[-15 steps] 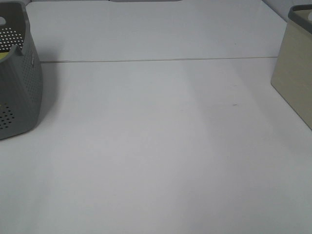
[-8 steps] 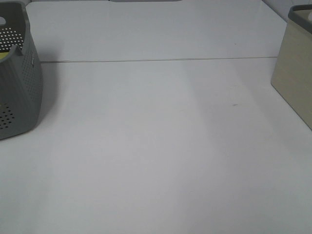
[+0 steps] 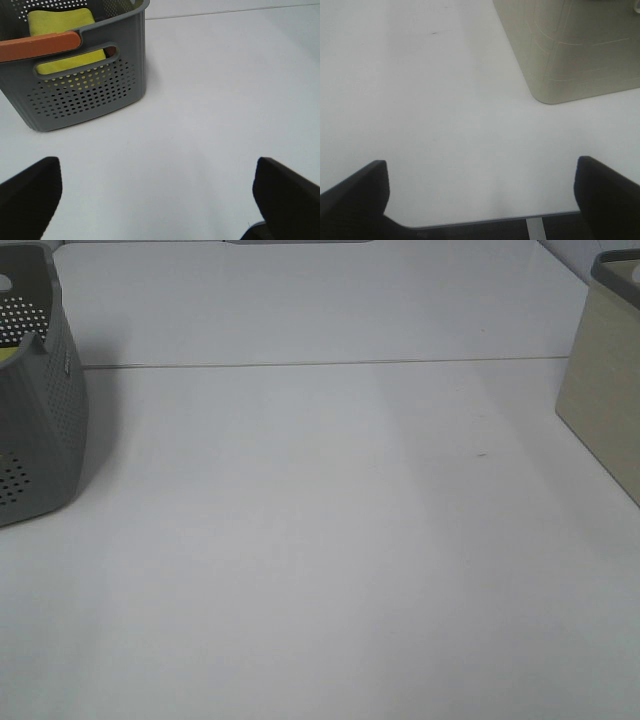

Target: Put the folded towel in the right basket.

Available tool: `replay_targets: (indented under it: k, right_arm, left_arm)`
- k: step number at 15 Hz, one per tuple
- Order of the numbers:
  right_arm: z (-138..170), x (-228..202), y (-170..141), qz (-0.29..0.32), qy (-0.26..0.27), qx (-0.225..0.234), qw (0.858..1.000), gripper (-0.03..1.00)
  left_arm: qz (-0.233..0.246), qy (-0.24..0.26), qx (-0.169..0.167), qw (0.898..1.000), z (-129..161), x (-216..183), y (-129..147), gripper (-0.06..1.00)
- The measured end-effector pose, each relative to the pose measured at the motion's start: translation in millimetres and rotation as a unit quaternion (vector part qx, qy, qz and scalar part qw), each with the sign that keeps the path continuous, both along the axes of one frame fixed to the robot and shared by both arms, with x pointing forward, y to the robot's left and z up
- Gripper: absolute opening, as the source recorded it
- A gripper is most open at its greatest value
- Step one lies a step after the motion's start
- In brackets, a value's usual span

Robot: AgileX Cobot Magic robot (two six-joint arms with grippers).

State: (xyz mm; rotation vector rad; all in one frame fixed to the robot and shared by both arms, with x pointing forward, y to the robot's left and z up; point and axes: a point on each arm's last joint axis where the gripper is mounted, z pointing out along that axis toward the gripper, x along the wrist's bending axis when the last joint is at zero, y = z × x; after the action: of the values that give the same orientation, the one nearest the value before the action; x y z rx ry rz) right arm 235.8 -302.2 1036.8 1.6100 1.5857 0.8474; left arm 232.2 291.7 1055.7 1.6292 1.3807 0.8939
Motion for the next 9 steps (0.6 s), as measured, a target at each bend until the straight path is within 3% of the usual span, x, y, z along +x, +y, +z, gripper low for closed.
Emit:
replay_targets:
  k: [9]
  right_arm:
    - [0.1, 0.0, 0.0, 0.0, 0.0, 0.0, 1.0, 0.96]
  left_arm:
    - [0.0, 0.0, 0.0, 1.0, 0.0, 0.0, 0.0, 0.96]
